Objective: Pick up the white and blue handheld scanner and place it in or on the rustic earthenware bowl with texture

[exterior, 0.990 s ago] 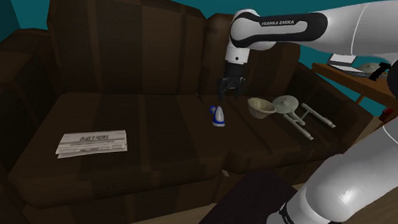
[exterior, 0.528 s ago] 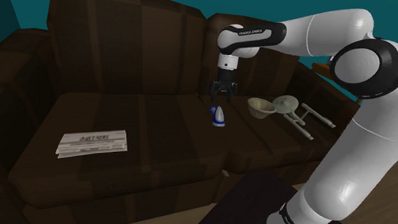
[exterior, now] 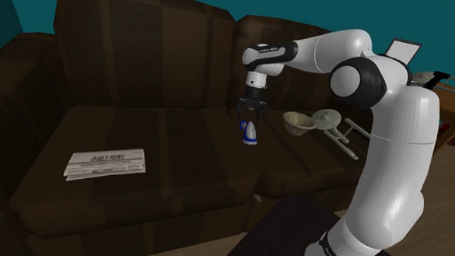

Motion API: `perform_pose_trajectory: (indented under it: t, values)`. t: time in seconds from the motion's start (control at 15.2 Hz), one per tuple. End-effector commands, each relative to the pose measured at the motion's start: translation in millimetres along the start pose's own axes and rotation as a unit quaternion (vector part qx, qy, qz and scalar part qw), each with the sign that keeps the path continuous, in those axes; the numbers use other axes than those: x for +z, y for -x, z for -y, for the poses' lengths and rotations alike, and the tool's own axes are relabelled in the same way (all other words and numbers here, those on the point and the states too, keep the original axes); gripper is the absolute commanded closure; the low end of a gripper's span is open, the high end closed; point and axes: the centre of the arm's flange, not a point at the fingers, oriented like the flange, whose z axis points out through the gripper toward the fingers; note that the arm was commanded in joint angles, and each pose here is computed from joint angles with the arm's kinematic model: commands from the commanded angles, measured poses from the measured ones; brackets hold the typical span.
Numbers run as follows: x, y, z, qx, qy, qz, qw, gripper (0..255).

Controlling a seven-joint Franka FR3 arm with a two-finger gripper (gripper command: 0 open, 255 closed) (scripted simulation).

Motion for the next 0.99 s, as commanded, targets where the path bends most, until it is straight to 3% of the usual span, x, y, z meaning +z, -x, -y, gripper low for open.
perform_pose_trajectory:
  t: [0.0, 0.46, 0.92]
  values:
    - [9, -12, -8, 0.010, -0.004, 0.004, 0.9999, 0]
    - [44, -12, -7, 0.010, -0.004, 0.004, 0.9999, 0]
    - [44, -11, -7, 0.010, -0.004, 0.004, 0.9999, 0]
